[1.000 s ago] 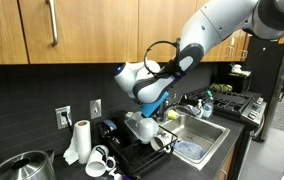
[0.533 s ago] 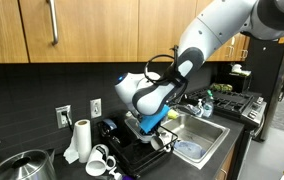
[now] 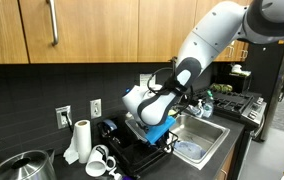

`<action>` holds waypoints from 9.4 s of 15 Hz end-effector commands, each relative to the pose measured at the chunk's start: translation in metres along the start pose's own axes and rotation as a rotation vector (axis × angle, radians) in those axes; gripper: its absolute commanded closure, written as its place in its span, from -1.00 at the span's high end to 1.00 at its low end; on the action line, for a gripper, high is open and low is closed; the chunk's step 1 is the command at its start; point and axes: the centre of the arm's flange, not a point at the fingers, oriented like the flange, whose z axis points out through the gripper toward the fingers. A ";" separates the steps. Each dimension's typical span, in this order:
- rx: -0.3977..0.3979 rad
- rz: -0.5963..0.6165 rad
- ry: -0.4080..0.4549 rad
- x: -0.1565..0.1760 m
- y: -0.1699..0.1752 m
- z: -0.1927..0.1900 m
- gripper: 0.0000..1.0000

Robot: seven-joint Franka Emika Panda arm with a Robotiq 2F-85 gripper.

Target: Put the mug on the counter

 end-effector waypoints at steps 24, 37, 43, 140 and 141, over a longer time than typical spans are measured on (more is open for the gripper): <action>-0.094 0.092 0.096 0.001 0.006 -0.002 1.00; -0.258 0.197 0.099 0.024 0.016 0.024 1.00; -0.276 0.228 0.177 0.033 0.017 0.005 0.48; 0.500 -0.154 0.119 -0.052 0.104 0.004 1.00; 0.492 -0.136 0.143 -0.056 0.113 -0.003 1.00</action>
